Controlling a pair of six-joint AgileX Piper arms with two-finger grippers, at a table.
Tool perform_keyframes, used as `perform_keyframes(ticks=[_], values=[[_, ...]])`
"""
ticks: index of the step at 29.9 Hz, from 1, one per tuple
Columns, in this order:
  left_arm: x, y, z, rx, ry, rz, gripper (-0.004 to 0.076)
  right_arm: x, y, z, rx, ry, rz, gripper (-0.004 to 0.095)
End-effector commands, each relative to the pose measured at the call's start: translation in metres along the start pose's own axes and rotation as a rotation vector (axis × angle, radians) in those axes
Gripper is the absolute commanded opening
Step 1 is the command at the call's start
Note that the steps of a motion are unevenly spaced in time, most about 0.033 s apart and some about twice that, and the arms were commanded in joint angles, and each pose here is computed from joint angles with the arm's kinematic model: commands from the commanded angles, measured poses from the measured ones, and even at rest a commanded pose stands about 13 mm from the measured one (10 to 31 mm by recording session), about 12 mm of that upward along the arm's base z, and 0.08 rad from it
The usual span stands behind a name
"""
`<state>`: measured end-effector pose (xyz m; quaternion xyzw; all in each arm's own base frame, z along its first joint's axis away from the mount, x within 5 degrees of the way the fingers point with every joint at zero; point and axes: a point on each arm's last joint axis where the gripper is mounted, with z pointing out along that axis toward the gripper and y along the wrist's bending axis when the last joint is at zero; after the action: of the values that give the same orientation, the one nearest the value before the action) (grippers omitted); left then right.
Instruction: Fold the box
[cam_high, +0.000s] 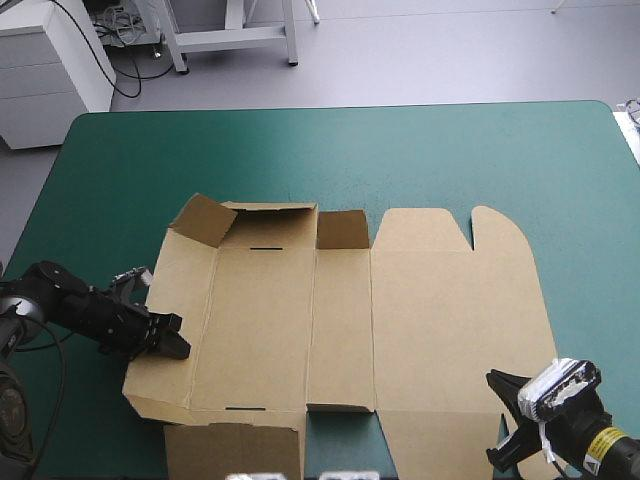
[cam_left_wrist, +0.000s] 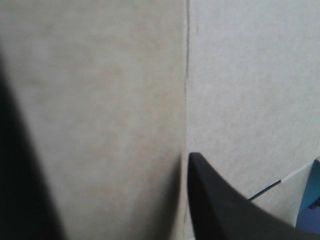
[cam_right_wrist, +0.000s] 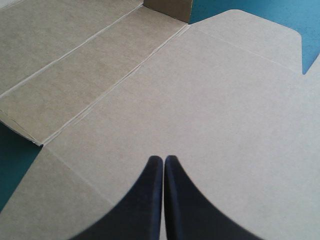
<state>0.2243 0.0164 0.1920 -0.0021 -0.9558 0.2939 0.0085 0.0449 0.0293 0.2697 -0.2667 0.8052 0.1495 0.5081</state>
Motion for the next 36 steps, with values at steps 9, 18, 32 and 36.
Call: perform_keyframes(ticks=[9, 18, 32, 36], values=[[-0.007, -0.017, -0.017, 0.042, 0.026, 0.042, -0.0008, -0.013, 0.0, -0.003, 0.004, -0.087, -0.011, -0.0012], [-0.051, -0.061, -0.067, -0.379, -0.013, 0.354, -0.0008, -0.013, 0.0, -0.003, 0.004, -0.087, -0.011, -0.0012], [-0.082, -0.125, -0.082, -0.879, -0.173, 0.771, -0.0008, -0.013, 0.0, -0.003, 0.004, -0.087, -0.011, -0.0012], [-0.087, -0.14, -0.078, -0.938, -0.233, 0.88, -0.0008, -0.013, 0.0, -0.003, 0.004, -0.087, -0.011, -0.0012]])
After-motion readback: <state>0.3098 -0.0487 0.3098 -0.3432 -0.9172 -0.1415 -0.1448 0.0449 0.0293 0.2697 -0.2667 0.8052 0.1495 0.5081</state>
